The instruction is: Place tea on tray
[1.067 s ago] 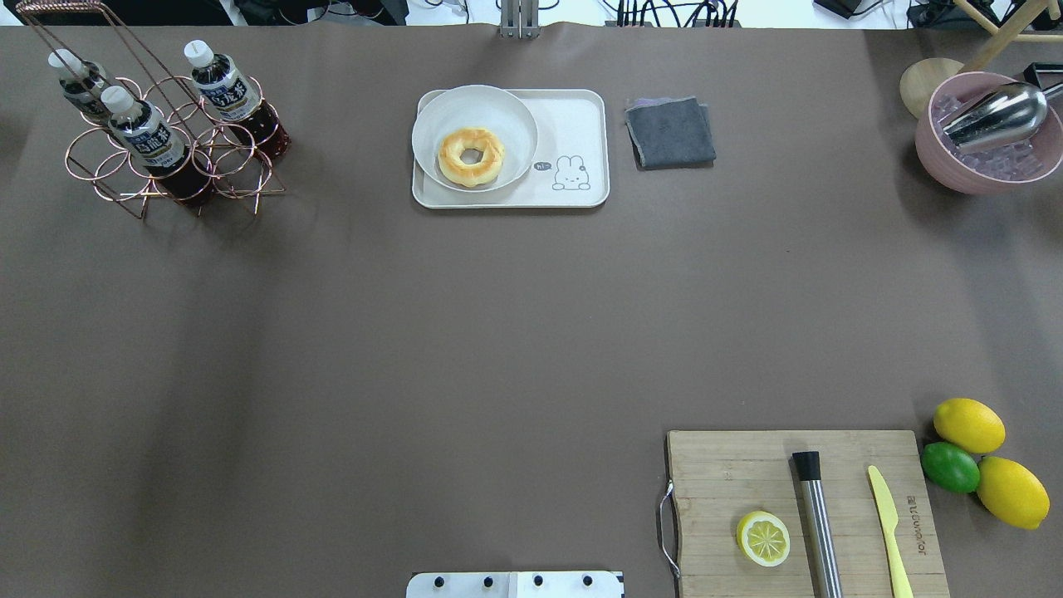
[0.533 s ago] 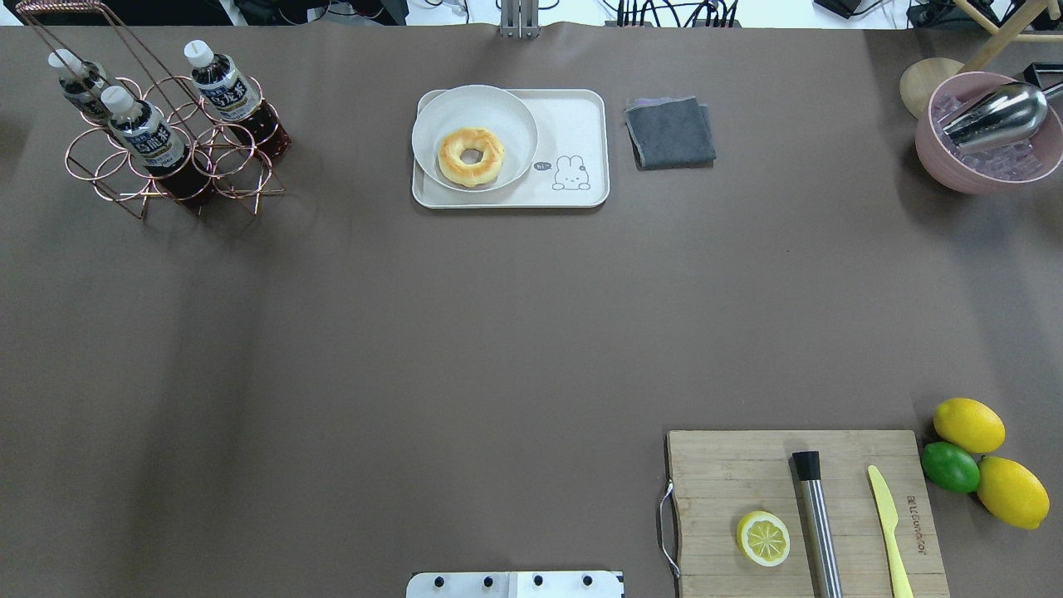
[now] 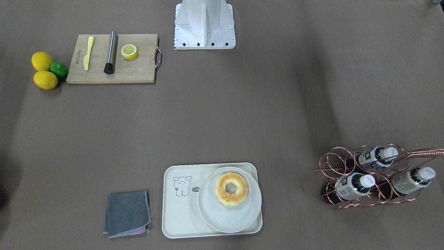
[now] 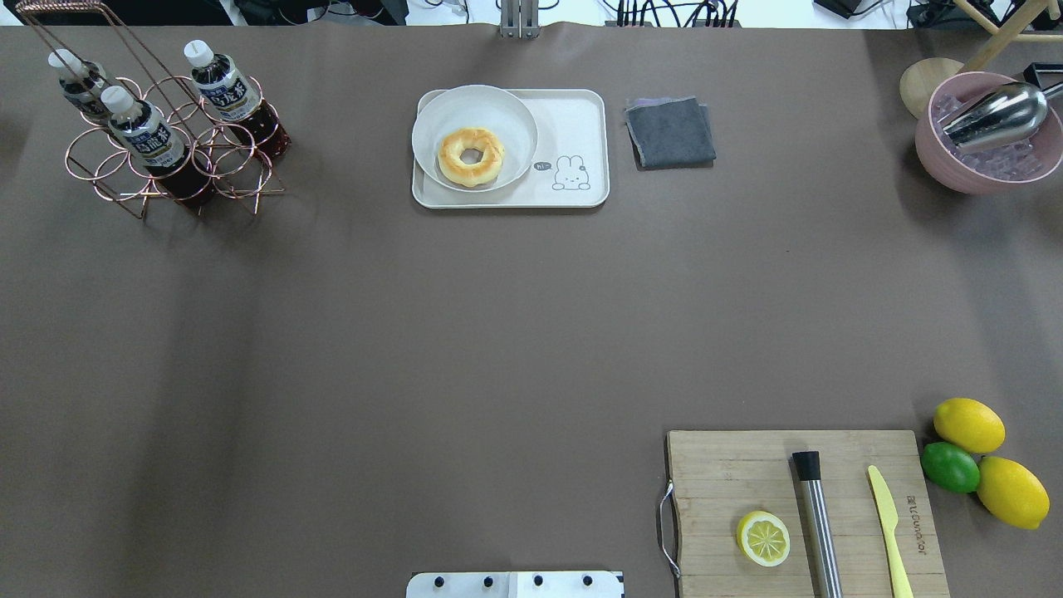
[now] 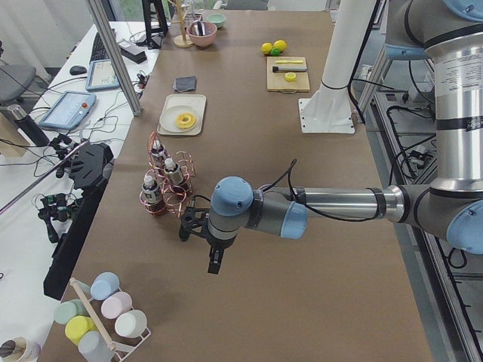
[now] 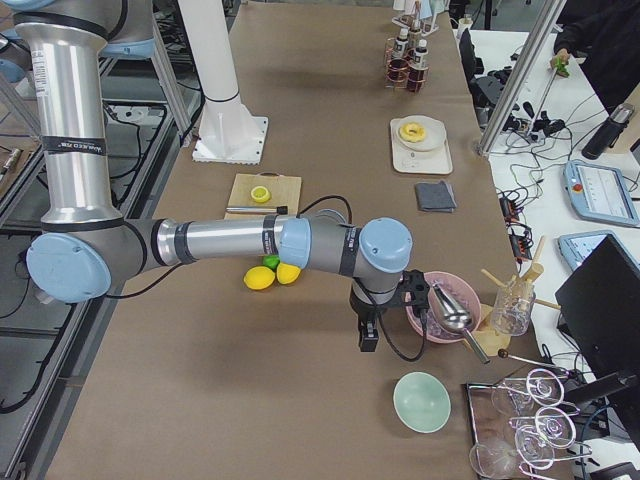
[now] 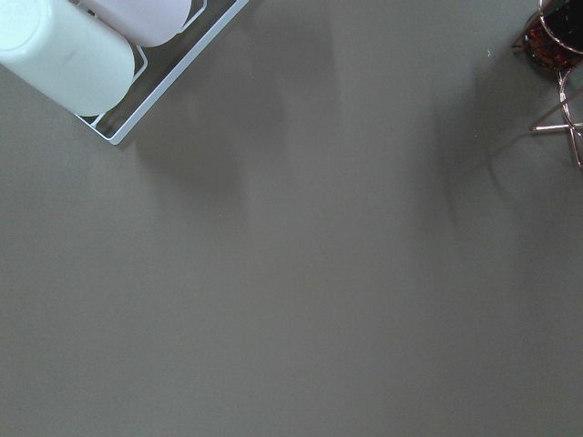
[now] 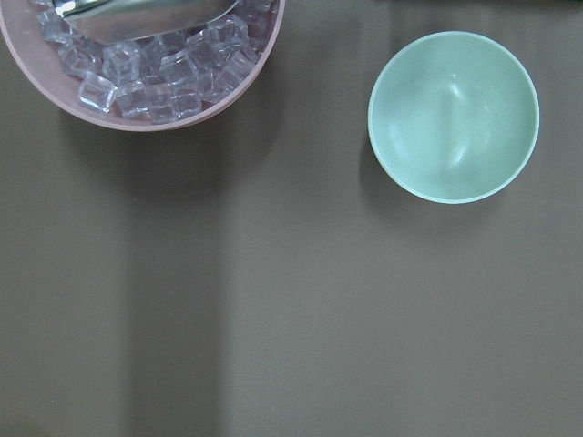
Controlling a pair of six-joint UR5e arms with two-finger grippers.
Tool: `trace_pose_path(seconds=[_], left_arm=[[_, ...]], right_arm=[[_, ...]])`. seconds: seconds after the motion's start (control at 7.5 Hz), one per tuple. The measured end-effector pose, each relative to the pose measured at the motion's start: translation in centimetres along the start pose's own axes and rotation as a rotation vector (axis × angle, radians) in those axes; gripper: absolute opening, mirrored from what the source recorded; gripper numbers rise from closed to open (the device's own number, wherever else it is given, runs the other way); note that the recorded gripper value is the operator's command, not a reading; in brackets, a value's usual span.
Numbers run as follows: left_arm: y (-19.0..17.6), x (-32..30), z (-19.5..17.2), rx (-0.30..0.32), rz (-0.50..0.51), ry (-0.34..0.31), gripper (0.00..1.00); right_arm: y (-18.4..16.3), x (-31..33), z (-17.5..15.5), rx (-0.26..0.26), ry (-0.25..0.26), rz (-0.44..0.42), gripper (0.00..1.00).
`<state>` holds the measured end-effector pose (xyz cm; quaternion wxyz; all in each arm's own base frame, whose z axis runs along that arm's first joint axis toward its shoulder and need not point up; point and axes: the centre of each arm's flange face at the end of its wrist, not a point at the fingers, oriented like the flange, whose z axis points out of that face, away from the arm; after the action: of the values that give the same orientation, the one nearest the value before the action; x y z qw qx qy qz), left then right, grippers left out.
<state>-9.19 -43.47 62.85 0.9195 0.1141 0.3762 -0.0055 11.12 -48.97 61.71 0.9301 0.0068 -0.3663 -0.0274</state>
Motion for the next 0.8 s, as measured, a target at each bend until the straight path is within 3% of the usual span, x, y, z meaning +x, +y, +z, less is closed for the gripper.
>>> trace_pose_path(seconds=[0.8], left_arm=[[0.03,0.02,0.13,-0.005,-0.004,0.003,0.98]], right_arm=[[-0.16,-0.05,-0.06,0.002,-0.002,-0.001,1.0]])
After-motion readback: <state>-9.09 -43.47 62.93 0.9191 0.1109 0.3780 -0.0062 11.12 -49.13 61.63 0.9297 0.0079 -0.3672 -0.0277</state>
